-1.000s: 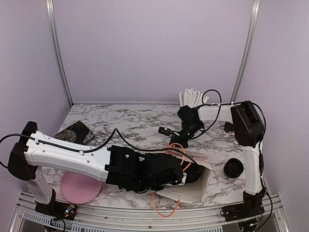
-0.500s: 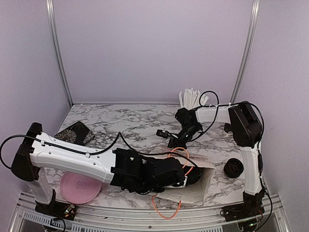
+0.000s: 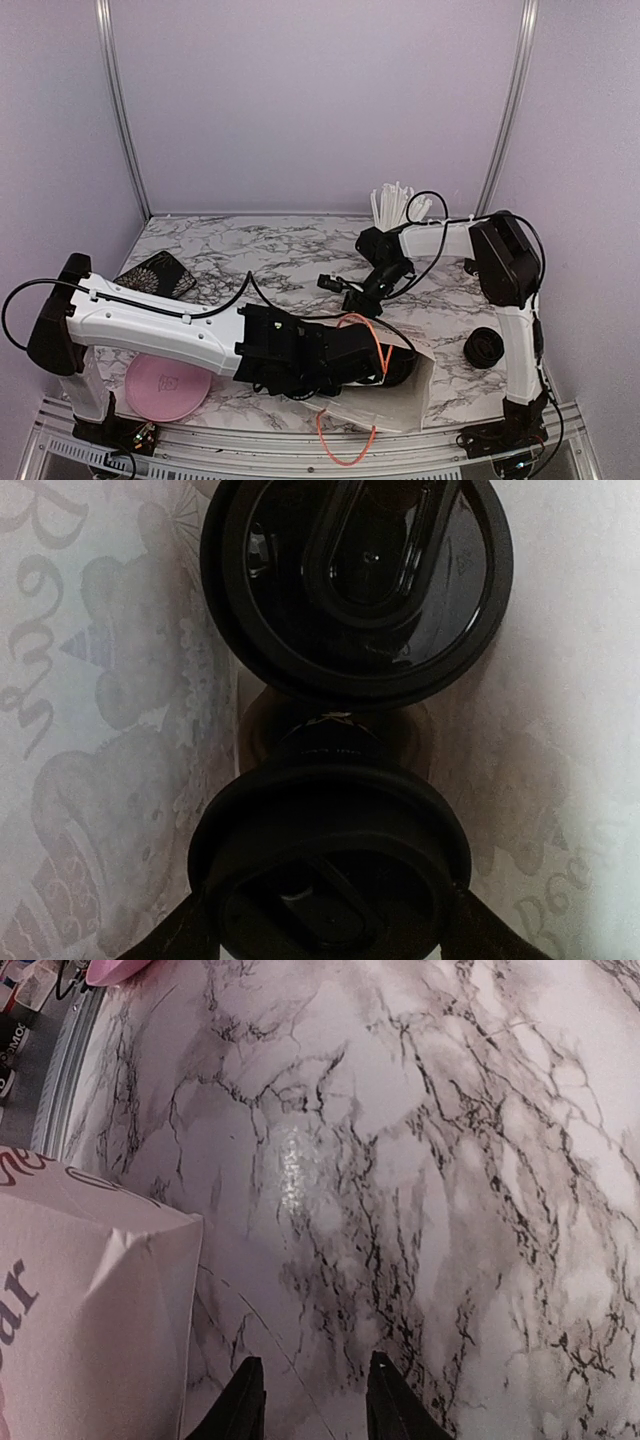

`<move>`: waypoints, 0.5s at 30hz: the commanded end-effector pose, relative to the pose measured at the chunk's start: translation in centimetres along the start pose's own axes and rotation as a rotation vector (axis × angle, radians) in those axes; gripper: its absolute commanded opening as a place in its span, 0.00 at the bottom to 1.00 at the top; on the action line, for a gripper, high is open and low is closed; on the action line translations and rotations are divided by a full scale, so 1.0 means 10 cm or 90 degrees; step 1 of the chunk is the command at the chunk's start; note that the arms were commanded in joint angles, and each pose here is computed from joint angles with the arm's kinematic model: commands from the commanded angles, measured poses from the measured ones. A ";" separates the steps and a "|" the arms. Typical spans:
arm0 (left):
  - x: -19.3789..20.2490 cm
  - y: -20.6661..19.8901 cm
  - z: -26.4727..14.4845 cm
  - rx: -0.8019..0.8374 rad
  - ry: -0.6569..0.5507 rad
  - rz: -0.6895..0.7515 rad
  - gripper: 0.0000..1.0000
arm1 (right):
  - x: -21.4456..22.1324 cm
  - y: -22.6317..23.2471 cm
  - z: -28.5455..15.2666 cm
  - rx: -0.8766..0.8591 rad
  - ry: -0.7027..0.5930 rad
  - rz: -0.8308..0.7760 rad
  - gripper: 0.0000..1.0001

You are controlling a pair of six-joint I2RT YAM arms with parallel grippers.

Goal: Pack the takeout coffee

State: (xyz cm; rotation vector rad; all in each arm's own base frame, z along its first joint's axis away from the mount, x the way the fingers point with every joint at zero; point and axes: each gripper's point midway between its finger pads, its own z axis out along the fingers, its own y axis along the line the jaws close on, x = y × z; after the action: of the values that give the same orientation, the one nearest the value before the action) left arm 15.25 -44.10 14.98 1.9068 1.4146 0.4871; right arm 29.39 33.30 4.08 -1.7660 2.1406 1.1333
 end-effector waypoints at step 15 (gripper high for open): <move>0.08 -0.35 -0.20 0.159 0.037 -0.060 0.53 | -0.37 -0.16 -0.46 0.046 -0.022 -0.007 0.48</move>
State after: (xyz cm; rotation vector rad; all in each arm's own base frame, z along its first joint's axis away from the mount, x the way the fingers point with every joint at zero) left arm 12.61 -42.78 14.91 1.9491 1.5863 0.3589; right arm 29.50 35.41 5.72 -1.8181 2.1060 1.1146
